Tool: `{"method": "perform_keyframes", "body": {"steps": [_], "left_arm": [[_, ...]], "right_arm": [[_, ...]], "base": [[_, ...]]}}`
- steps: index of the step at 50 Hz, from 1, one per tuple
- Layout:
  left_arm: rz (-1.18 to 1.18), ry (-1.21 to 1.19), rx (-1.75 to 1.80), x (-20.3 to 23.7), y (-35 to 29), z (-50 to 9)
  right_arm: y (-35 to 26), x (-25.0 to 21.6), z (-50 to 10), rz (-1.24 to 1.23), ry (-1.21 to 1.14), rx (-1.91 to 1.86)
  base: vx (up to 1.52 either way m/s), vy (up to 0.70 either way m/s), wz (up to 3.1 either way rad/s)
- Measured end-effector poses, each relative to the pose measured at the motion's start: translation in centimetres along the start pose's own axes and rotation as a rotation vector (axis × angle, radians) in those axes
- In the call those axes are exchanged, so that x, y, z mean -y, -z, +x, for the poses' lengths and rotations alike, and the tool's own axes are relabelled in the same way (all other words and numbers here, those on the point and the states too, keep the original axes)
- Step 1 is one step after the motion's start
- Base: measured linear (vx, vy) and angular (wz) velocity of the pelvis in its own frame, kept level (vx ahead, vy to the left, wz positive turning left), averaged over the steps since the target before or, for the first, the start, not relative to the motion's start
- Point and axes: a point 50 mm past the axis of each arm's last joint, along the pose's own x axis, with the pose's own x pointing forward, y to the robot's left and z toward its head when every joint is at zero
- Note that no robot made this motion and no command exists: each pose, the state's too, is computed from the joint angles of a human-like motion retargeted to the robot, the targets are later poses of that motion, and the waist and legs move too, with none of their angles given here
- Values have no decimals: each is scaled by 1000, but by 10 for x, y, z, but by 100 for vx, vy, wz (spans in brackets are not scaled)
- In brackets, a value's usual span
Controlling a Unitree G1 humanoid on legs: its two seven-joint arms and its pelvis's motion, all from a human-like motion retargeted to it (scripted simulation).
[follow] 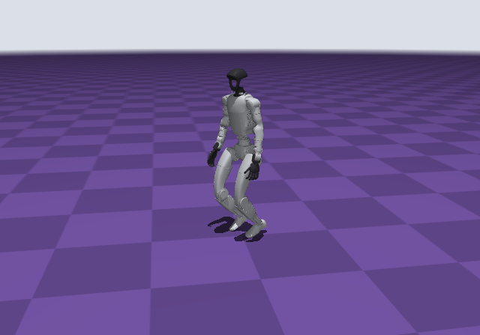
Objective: Run
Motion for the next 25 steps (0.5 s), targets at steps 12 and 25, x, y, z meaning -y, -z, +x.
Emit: {"method": "perform_keyframes", "body": {"steps": [12, 25], "left_arm": [[-15, 15, -14, -8, 18, -7], [-171, -105, 202, -3, -38, -1]], "right_arm": [[-12, 7, -2, 13, -2, 90], [-40, 4, -8, 137, 62, 243]], "base": [[-2, 0, -6], [1, 0, 2]]}}
